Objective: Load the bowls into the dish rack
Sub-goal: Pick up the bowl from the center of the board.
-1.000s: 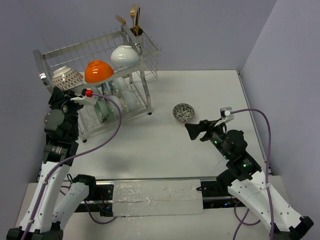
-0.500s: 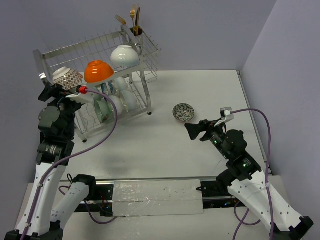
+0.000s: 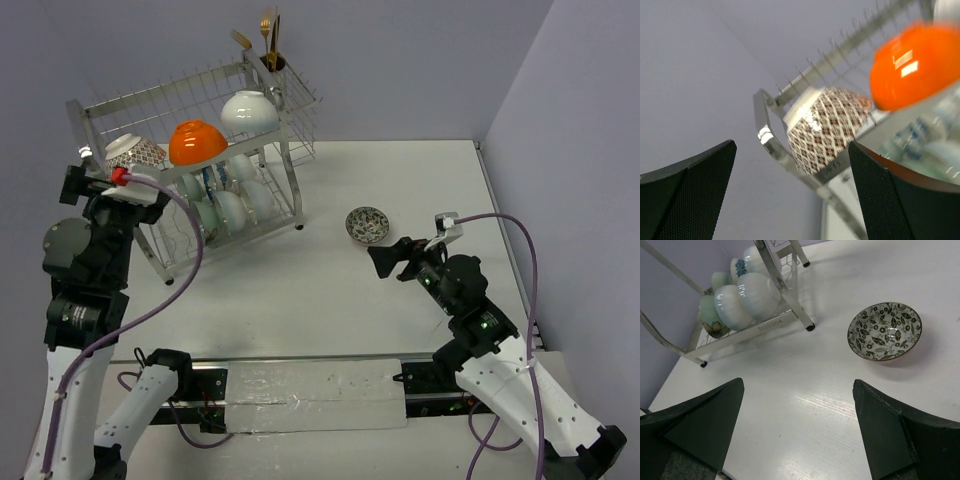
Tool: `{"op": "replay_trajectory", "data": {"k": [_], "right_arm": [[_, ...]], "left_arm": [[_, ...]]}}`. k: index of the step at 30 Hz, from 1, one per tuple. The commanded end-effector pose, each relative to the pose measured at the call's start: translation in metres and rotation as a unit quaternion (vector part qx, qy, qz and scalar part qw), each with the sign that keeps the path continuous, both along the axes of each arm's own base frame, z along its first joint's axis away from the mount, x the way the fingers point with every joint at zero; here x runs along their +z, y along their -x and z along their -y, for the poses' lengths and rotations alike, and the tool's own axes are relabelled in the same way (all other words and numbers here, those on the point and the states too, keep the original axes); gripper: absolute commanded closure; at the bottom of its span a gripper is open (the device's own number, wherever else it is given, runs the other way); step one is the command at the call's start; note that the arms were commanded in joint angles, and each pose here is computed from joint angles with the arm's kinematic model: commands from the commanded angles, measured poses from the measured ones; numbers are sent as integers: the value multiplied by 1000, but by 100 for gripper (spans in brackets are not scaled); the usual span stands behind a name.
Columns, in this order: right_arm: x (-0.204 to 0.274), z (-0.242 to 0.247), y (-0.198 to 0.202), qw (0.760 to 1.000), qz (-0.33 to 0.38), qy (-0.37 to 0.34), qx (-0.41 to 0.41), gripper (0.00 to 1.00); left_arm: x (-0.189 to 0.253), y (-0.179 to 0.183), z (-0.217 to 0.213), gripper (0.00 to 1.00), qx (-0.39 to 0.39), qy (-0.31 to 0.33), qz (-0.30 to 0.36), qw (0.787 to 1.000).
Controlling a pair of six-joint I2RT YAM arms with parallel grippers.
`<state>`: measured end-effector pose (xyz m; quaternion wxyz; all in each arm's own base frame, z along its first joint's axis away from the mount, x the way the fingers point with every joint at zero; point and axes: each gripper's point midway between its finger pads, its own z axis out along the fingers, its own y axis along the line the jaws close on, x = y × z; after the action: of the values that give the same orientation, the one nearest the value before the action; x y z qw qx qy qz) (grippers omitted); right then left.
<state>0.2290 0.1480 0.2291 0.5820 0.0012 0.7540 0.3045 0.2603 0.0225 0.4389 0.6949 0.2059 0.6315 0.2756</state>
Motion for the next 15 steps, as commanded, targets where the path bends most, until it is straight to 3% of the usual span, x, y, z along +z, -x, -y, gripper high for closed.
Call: {"op": "replay_trajectory", "data": {"k": [1, 2, 8, 15], "right_arm": [[10, 3, -7, 1000, 0, -4, -18, 3], [5, 6, -11, 999, -16, 5, -30, 3], [-24, 20, -34, 991, -101, 31, -84, 3], [-60, 35, -71, 971, -190, 33, -139, 9]], "left_arm": [[57, 22, 15, 1, -54, 177, 92, 978], [72, 28, 18, 1, -69, 236, 107, 963], [95, 37, 49, 1, -139, 387, 68, 909], [68, 26, 83, 1, -188, 464, -13, 865]]}}
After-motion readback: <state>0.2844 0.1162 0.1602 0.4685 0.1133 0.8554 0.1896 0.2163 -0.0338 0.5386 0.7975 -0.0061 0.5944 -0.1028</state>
